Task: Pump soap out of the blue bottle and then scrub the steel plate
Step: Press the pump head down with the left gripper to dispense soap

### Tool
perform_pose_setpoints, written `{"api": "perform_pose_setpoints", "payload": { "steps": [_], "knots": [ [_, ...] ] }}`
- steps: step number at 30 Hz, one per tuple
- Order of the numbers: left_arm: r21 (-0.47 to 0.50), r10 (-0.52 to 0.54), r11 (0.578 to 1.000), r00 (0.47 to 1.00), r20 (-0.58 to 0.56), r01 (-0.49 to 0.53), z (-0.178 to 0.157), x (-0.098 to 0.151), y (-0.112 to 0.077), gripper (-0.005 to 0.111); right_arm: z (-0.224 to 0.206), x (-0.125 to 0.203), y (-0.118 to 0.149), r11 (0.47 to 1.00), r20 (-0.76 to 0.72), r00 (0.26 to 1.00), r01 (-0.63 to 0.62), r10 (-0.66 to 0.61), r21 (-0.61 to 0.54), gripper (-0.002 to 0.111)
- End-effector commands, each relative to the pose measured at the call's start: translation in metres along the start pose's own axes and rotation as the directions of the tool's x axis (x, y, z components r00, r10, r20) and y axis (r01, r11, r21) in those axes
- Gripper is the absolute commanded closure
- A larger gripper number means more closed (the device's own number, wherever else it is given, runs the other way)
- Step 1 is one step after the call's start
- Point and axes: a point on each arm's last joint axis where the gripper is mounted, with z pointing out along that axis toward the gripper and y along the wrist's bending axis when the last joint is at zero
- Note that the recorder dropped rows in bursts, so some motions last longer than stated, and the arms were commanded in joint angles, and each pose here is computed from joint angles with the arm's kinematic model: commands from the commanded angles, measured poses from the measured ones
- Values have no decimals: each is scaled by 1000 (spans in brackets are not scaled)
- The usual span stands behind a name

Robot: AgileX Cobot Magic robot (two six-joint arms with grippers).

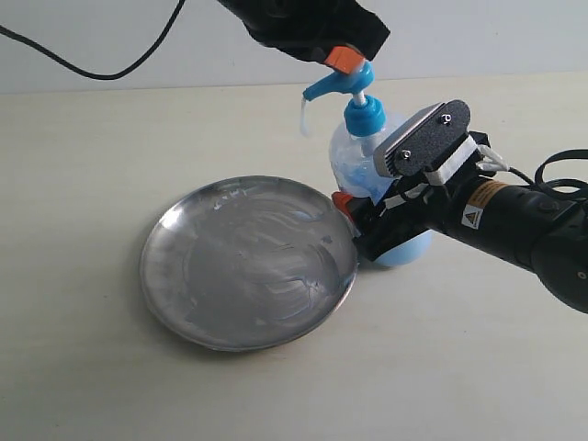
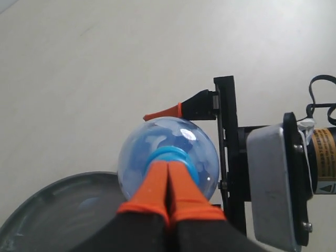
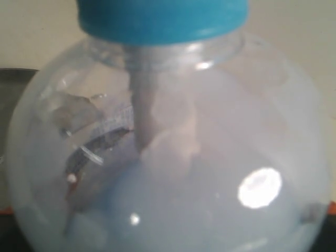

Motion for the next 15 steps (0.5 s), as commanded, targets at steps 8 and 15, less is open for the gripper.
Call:
{"api": "perform_pose_setpoints", "payload": {
  "steps": [8, 15],
  "knots": [
    [45, 14, 999, 964, -266, -2, 37, 34, 4, 107, 1, -8, 1, 999, 64, 997, 39, -38, -19, 108],
    [37, -10, 999, 951, -309, 23, 53, 57, 6, 107, 1, -8, 1, 999, 64, 997, 39, -38, -19, 108]
  ]
}}
